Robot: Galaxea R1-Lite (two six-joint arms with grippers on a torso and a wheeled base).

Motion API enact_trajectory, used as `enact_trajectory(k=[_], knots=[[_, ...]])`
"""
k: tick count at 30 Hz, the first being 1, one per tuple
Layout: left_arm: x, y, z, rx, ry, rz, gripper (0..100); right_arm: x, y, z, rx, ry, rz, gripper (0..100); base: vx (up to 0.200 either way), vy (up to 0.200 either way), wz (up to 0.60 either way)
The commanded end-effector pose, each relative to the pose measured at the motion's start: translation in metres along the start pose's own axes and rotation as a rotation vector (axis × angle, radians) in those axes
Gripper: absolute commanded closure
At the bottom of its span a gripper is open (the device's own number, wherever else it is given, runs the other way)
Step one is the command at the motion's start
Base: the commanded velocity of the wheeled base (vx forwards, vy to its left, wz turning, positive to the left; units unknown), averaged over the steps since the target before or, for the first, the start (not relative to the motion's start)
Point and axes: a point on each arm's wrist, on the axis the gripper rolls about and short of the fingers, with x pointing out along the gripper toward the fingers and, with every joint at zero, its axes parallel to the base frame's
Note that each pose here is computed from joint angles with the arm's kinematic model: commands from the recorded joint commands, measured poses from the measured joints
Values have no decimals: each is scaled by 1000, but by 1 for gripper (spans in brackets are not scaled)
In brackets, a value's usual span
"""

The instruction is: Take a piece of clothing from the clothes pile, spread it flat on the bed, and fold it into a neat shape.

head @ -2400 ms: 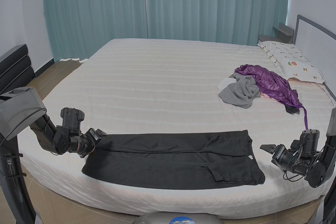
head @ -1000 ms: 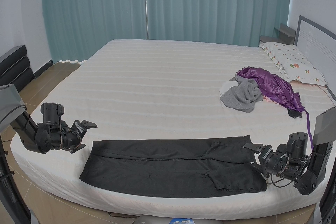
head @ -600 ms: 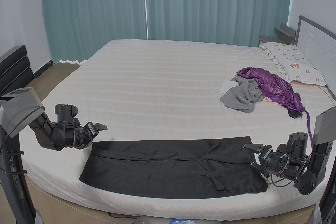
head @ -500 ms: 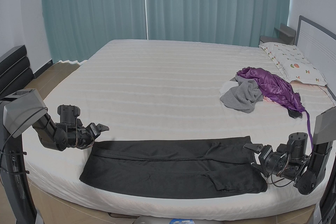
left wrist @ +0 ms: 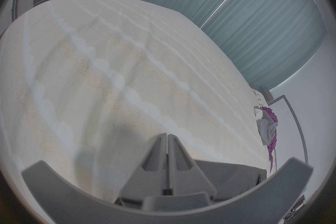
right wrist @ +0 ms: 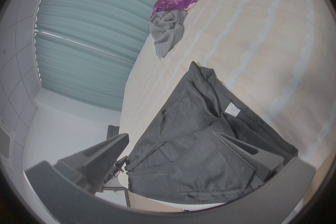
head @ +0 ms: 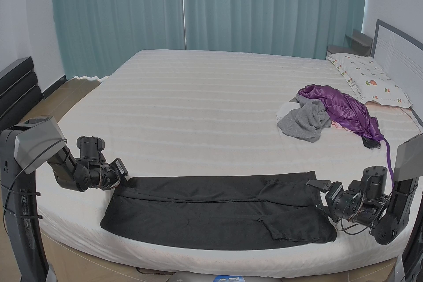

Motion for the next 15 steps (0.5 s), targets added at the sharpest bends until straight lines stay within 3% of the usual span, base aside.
enact_trajectory(k=[1, 8, 15], knots=[[1, 2, 1, -7, -4, 4, 100, 2, 1, 1, -7, -5, 5, 0, 0, 0, 0], [-4, 6, 11, -71, -57, -12, 100, 19, 6, 4, -34, -6, 27, 0, 0, 0, 0], [-3, 6, 12, -77, -75, -26, 100, 45, 6, 13, -98, -5, 5, 0, 0, 0, 0]])
